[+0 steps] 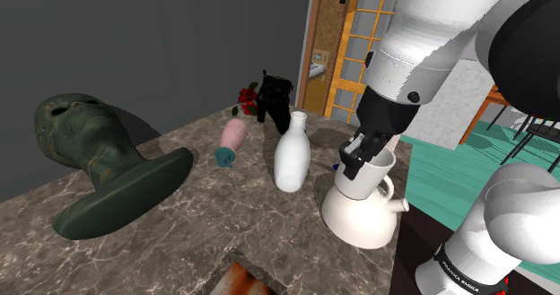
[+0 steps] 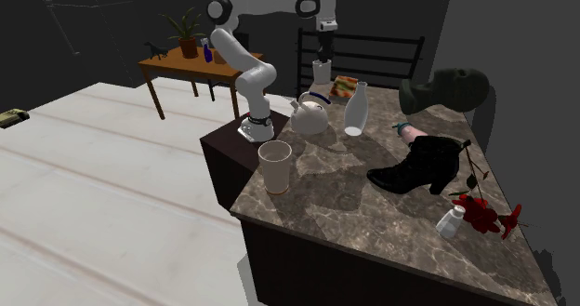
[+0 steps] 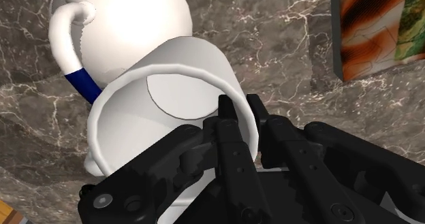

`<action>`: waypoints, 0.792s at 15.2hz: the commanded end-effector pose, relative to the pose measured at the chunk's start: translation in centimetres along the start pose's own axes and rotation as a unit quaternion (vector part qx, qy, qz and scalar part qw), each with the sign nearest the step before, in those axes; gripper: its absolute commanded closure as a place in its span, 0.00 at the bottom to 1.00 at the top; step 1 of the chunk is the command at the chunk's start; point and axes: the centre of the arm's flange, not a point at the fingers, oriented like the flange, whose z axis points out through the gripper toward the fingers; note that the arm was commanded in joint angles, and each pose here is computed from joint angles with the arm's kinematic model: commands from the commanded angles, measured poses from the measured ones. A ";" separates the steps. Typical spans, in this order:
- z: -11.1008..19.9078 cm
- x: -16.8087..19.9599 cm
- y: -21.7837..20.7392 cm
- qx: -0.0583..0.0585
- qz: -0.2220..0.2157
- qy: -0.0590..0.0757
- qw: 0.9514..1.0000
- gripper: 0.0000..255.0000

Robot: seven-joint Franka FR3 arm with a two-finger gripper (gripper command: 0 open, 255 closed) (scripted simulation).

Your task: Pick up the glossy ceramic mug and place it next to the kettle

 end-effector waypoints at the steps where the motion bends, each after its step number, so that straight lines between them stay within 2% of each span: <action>1: 1.0 -0.2 0.0 0.000 0.000 0.000 1.000 1.00; 12: 6.7 -1.1 -0.5 0.000 0.000 0.000 1.000 1.00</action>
